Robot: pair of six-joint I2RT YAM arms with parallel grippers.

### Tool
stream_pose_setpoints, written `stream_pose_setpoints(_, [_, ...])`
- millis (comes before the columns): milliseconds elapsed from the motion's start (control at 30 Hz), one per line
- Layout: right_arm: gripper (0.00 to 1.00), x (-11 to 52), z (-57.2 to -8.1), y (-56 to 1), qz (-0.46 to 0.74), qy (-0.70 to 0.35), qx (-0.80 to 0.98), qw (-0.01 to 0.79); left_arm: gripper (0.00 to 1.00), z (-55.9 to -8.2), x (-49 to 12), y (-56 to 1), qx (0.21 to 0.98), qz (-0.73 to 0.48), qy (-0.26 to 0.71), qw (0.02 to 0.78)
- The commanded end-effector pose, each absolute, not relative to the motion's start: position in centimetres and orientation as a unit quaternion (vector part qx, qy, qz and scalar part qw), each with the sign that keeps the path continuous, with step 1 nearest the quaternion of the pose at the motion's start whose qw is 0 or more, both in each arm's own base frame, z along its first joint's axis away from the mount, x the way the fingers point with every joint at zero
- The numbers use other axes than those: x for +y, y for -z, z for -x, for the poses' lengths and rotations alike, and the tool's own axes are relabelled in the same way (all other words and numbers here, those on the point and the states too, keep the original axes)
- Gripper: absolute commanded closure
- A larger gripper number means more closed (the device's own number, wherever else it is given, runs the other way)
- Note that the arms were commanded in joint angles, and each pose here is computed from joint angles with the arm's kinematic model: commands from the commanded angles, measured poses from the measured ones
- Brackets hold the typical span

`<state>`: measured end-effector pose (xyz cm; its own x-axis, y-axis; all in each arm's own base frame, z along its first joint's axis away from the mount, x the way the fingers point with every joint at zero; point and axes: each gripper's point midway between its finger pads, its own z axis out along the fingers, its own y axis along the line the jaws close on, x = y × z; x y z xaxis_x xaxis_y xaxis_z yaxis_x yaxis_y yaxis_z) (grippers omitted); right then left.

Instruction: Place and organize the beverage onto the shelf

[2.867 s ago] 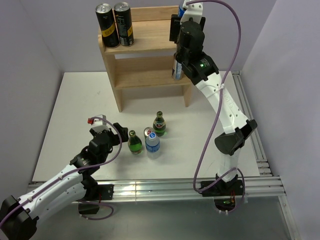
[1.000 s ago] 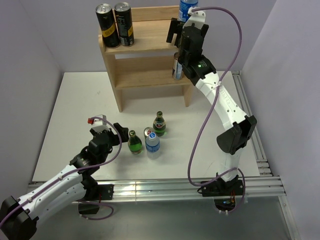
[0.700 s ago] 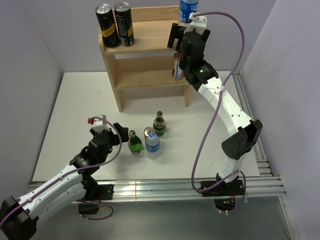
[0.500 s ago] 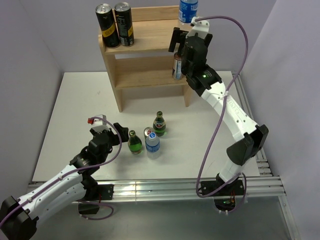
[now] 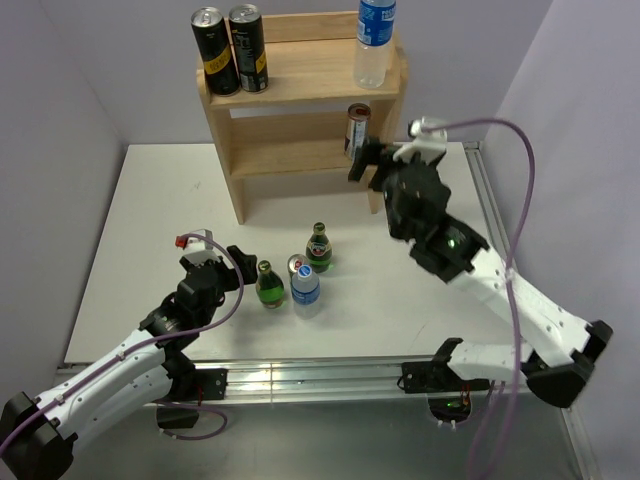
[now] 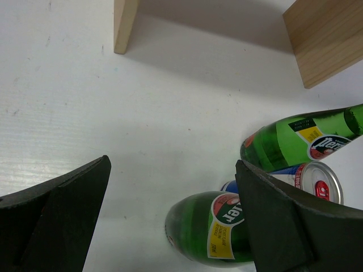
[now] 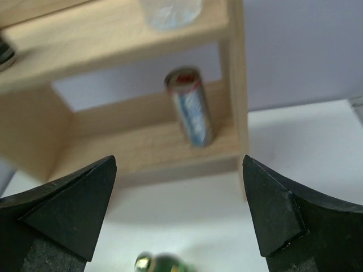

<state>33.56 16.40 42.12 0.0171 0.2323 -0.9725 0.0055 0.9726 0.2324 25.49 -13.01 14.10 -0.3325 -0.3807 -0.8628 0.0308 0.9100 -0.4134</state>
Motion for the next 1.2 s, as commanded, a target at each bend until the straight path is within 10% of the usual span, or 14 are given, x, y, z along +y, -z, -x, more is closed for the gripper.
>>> stream_pose_setpoints(0, [0.01, 17.0, -29.5, -37.1, -0.103, -0.119, 0.719, 0.677, 0.01, -25.7, -13.3, -15.2, 0.783, 0.108, 0.192, 0.582])
stream_pose_setpoints(433, [0.0, 29.7, -12.9, -17.0, 0.086, -0.339, 0.771, 0.532, 0.01, -25.7, -13.3, -15.2, 0.782, 0.108, 0.194, 0.582])
stream_pose_setpoints(1167, [0.0, 33.3, -18.6, -9.8, 0.07, -0.241, 0.758, 0.602, 0.01, -25.6, -13.5, -15.2, 0.783, 0.104, 0.197, 0.581])
